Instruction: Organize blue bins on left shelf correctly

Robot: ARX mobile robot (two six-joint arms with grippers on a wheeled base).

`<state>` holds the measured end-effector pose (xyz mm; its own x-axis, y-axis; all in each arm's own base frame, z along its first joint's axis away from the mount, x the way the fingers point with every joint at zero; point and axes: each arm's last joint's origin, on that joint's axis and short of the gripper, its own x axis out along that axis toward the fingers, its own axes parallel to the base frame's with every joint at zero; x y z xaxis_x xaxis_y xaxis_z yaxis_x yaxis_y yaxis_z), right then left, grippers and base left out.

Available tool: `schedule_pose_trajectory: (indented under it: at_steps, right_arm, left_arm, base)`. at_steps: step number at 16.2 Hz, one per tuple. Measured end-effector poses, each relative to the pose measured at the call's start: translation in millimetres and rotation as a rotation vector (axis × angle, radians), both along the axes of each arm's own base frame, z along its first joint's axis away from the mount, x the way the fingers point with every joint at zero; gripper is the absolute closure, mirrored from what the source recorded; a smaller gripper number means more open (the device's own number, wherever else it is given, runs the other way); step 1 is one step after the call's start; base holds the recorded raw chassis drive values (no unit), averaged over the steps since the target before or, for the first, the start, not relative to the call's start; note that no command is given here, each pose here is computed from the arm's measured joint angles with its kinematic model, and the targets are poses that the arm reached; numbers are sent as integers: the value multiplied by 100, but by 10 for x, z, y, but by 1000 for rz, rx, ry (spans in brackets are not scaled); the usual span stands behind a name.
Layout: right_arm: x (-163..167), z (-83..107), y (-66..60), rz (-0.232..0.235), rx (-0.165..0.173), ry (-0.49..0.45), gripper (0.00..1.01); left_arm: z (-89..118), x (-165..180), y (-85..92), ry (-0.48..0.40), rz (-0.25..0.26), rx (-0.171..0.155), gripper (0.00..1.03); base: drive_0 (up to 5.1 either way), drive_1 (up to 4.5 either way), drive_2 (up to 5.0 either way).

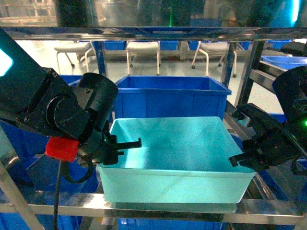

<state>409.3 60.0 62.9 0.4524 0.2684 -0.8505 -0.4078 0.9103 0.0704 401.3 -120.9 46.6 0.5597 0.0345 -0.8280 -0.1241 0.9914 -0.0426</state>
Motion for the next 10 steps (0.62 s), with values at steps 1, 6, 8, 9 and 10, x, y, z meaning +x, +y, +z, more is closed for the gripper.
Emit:
schedule_pose_trajectory:
  at_steps: [1,6,8,9,10]
  right_arm:
    - [5,-9,-1,0,0,1,99]
    - [72,24,10,5,2,-19,99]
    - [60,20,23,79,-5,-25,78]
    - [60,22,44,103,-8,-34,69]
    - [59,26,82,127,-7,-43,56]
  left_arm:
    - [-2,2,-1,1,0,0,101]
    - [4,38,33,-6,9,-2,101]
    - [30,70,41,-26,22,9,85]
    - [53,98,41,-39,23,4,76]
    - [70,115,35,-48,22,1,65]
  base:
    - [0,0,0]
    - [0,0,0]
    - [0,0,0]
    - [0,0,0]
    - [0,0,0]
